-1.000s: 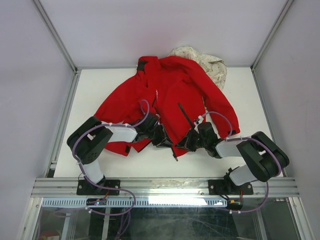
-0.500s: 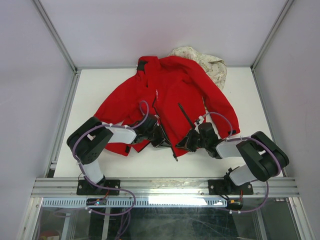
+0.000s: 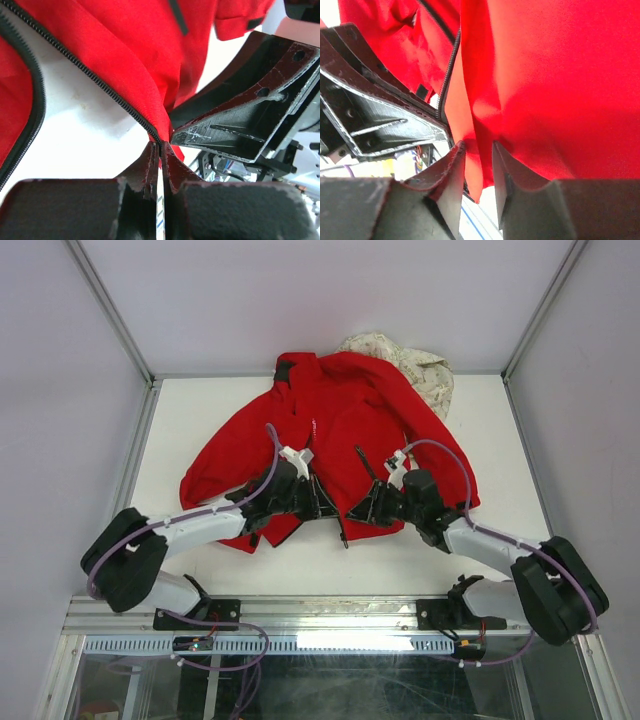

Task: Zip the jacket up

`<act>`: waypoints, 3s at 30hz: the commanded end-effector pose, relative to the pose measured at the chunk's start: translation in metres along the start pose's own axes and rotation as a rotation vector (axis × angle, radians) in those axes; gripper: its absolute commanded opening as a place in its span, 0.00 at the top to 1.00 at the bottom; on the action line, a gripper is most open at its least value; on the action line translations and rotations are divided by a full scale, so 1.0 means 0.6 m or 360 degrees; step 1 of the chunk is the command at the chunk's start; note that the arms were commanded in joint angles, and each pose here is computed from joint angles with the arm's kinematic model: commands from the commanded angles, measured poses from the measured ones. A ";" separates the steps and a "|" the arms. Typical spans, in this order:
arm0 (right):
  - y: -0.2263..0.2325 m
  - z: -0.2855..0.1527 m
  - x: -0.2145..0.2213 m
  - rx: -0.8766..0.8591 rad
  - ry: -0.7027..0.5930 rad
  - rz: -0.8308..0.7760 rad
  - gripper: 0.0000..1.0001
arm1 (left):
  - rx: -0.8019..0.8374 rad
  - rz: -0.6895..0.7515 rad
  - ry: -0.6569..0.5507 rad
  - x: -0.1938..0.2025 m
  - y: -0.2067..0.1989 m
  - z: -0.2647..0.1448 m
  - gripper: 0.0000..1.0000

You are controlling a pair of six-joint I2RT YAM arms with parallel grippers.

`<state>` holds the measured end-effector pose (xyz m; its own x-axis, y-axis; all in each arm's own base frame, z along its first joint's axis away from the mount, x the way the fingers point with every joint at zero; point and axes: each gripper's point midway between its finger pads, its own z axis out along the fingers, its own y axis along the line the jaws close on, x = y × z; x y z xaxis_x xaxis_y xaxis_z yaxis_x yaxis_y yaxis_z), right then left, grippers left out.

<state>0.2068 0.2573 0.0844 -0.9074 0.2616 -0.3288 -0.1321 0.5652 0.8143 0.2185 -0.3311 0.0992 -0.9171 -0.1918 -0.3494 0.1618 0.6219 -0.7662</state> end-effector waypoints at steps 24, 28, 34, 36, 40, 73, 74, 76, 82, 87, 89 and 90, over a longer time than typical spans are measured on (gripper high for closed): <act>0.191 -0.065 0.006 -0.0776 -0.0028 -0.0812 0.57 | 0.0604 0.0703 -0.0238 -0.041 -0.170 -0.144 1.00; 0.205 -0.070 0.013 -0.0865 0.0005 -0.0834 0.68 | 0.0617 0.0722 -0.0252 -0.043 -0.173 -0.148 1.00; 0.216 -0.073 0.023 -0.0937 0.0059 -0.0855 0.69 | 0.0598 0.0713 -0.0304 -0.059 -0.164 -0.156 1.00; 0.218 -0.074 0.027 -0.0956 0.0082 -0.0858 0.69 | 0.0605 0.0716 -0.0325 -0.064 -0.164 -0.161 1.00; 0.219 -0.072 0.032 -0.0970 0.0107 -0.0860 0.78 | 0.0623 0.0719 -0.0335 -0.069 -0.164 -0.166 1.00; 0.249 -0.034 -0.022 -0.0828 -0.0120 -0.0825 1.00 | 0.0471 0.0379 -0.0177 -0.022 -0.105 -0.152 0.73; 0.247 -0.034 -0.026 -0.0810 -0.0140 -0.0819 1.00 | 0.0458 0.0375 -0.0154 -0.017 -0.102 -0.150 0.76; 0.241 -0.032 -0.034 -0.0752 -0.0183 -0.0796 1.00 | 0.0417 0.0364 -0.0103 -0.004 -0.089 -0.148 0.79; 0.223 -0.027 -0.057 -0.0615 -0.0284 -0.0781 1.00 | 0.0133 0.0374 -0.0085 0.004 -0.037 -0.165 0.68; 0.199 -0.020 -0.057 -0.0509 -0.0263 -0.0819 1.00 | -0.0237 0.0482 -0.0075 -0.024 -0.004 -0.192 0.51; 0.186 -0.019 -0.059 -0.0446 -0.0268 -0.0841 1.00 | -0.0416 0.0520 -0.0014 -0.032 0.016 -0.199 0.47; 0.182 -0.020 -0.060 -0.0427 -0.0269 -0.0851 1.00 | -0.0516 0.0531 0.0029 -0.034 0.031 -0.200 0.44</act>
<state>0.2049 0.3053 0.1694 -0.7055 0.1082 -0.7004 -0.6160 0.3951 0.6815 0.1861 -0.2533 0.1629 -0.8481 -0.0443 -0.5280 0.3390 0.7205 -0.6049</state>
